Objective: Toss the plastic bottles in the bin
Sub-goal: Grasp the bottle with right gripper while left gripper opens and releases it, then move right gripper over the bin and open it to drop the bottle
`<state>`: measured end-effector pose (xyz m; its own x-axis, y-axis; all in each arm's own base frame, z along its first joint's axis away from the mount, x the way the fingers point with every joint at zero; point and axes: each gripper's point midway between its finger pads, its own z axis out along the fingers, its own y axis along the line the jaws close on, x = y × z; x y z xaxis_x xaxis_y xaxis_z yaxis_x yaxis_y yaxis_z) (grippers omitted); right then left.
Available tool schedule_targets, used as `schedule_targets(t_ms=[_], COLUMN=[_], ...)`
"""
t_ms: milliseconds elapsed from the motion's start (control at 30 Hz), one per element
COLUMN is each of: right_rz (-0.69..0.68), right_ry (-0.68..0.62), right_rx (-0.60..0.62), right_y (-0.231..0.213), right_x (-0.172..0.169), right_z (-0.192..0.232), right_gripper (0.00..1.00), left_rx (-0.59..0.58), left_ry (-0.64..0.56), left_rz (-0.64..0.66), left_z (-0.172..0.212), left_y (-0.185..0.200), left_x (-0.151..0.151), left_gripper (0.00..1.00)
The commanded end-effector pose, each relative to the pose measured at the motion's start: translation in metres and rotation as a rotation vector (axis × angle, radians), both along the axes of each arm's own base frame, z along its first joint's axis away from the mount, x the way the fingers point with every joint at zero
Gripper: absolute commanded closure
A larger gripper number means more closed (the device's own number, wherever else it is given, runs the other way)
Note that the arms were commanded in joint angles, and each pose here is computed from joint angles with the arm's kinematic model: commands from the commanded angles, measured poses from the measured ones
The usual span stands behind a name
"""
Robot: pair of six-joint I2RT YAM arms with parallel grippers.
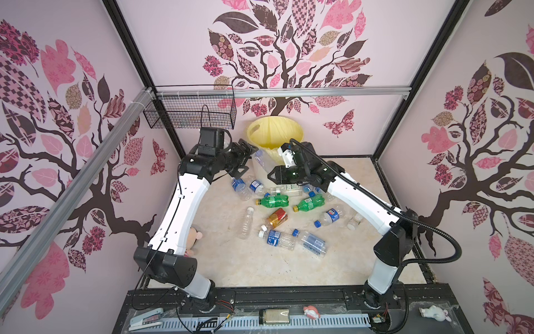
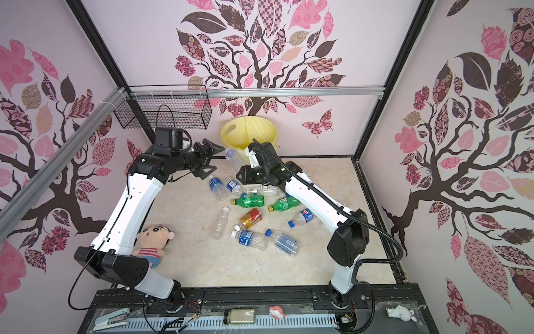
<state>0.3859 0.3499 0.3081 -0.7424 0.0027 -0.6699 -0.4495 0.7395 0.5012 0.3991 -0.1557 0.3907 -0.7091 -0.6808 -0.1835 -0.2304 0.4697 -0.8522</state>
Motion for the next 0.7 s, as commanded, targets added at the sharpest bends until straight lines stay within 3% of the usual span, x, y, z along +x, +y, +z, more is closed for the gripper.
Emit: schedule_targets(t_ms=[0, 300, 533, 667], right_rz=[-0.077, -0.082, -0.230, -0.328], right_ry=[-0.145, -0.289, -0.532, -0.624], right_rx=[-0.024, -0.002, 0.072, 0.061], right_y=[-0.023, -0.027, -0.053, -0.061], right_x=[0.013, 0.020, 0.030, 0.049], right_z=[0.053, 0.114, 0.204, 0.219], right_gripper=[0.57, 0.57, 0.53, 0.52], left_rx=[-0.005, 0.045, 0.109, 0.123], left_ry=[-0.035, -0.083, -0.137, -0.133], left_rz=[0.026, 0.009, 0.004, -0.009], left_z=[0.023, 0.046, 0.058, 0.057], left_y=[0.017, 0.030, 0.036, 0.035], left_x=[0.003, -0.001, -0.008, -0.013], left_gripper=[0.03, 0.03, 0.03, 0.03])
